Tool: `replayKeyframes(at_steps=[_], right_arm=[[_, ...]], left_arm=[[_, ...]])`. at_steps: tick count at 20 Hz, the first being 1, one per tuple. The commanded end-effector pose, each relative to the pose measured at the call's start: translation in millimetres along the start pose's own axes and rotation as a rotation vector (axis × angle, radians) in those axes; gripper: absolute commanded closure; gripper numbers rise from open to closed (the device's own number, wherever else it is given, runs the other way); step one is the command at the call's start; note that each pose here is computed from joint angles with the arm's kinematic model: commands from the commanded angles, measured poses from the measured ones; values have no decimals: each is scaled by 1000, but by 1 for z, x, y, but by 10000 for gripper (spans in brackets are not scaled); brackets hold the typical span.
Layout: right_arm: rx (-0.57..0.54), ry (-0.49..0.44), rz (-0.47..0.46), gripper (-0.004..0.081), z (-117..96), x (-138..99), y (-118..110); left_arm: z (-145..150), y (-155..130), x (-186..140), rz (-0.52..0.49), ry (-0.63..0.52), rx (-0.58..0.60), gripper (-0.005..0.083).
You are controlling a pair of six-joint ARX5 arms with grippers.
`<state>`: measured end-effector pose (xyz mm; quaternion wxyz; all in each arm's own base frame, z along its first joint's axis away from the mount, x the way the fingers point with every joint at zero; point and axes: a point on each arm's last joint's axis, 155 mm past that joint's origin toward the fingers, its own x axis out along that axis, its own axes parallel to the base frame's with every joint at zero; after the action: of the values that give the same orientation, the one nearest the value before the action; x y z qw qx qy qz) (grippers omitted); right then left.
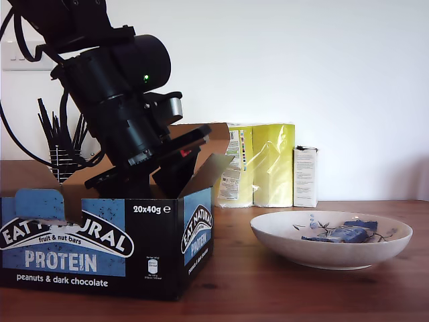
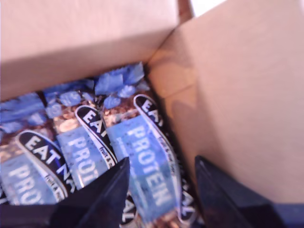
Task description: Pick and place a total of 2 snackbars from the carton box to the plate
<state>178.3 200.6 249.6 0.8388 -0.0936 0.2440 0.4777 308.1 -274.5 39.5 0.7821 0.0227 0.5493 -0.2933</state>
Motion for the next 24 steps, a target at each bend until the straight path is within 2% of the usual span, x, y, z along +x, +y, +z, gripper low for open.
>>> replayKeyframes(at_steps=[1, 5, 8, 12, 17, 20, 24], right_arm=[[-5, -16, -3, 783, 5, -3, 1], [-5, -16, -3, 783, 5, -3, 1], [-4, -16, -3, 783, 5, -3, 1], [4, -3, -8, 783, 1, -3, 0], [78, 116, -236, 783, -31, -17, -36], [80, 116, -258, 783, -34, -25, -36], [79, 95, -261, 783, -32, -31, -33]], left_arm=[[-17, 8, 16, 49, 56, 0, 376], [-19, 8, 17, 74, 57, 12, 366], [-21, 10, 17, 85, 65, 12, 239], [-22, 20, 17, 135, 66, 12, 241], [-22, 26, 16, 171, 63, 13, 297], [-23, 36, 14, 221, 67, 13, 326], [-26, 39, 13, 239, 77, 13, 334]])
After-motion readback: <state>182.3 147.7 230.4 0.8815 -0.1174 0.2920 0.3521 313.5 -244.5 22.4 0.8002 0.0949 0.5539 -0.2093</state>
